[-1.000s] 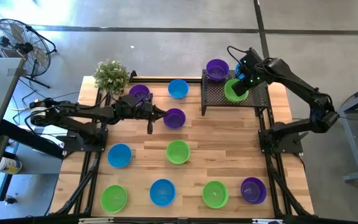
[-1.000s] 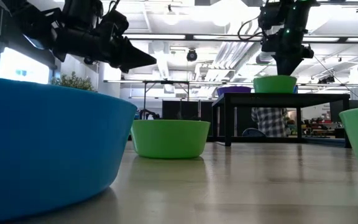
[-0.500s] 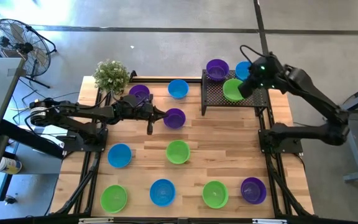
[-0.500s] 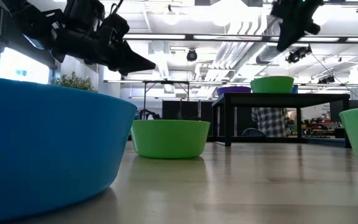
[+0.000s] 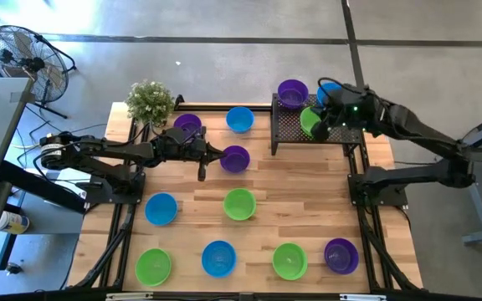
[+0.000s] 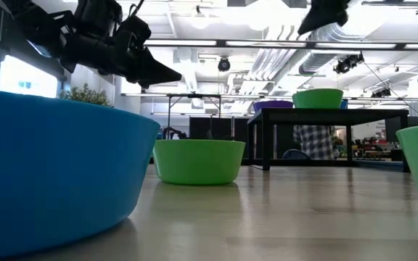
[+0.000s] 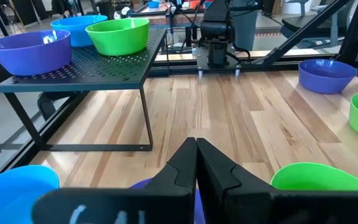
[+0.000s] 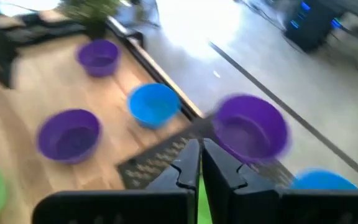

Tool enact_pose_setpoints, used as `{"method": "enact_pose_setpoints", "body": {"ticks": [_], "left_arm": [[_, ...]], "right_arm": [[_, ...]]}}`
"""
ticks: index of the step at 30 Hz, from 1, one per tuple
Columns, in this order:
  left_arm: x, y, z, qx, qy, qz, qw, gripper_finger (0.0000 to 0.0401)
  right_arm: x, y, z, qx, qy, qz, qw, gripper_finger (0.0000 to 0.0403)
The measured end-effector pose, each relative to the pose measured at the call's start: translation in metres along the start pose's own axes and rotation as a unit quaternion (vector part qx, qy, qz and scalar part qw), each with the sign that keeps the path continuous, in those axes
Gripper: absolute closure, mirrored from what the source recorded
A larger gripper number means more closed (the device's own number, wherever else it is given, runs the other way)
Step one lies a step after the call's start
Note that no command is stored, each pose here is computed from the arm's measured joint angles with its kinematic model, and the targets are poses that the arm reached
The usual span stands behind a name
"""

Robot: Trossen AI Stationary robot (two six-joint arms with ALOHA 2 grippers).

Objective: Pick & Place Mini bowls
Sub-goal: Stack the green bowl on the other green bowl on the shelf

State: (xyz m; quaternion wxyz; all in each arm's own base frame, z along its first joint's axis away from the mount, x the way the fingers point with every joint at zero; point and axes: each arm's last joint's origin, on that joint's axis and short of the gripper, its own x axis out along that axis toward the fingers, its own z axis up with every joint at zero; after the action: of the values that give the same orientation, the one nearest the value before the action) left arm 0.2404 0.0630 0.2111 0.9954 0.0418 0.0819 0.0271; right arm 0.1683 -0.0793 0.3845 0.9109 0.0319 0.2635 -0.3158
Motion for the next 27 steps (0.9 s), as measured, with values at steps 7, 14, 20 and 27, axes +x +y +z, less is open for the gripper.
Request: {"method": "enact_pose_setpoints", "body": {"ticks": [7, 14, 20, 27], "left_arm": [[0.000, 0.000, 0.000, 0.000, 0.001, 0.000, 1.000, 0.0401], [0.000, 0.000, -0.001, -0.001, 0.003, 0.000, 1.000, 0.0401], [0.000, 0.000, -0.001, -0.001, 0.003, 0.000, 1.000, 0.0401], [0.000, -0.002, -0.002, -0.040, 0.008, -0.024, 0.999, 0.0401]], "right_arm": [[0.030, 0.024, -0.038, -0.007, -0.087, 0.092, 0.992, 0.0399], [0.056, 0.046, -0.079, -0.030, -0.199, 0.145, 0.969, 0.0400], [0.064, 0.055, -0.106, -0.025, -0.251, 0.162, 0.954, 0.0401], [0.064, 0.058, -0.116, -0.018, -0.285, 0.171, 0.943, 0.0402]]}}
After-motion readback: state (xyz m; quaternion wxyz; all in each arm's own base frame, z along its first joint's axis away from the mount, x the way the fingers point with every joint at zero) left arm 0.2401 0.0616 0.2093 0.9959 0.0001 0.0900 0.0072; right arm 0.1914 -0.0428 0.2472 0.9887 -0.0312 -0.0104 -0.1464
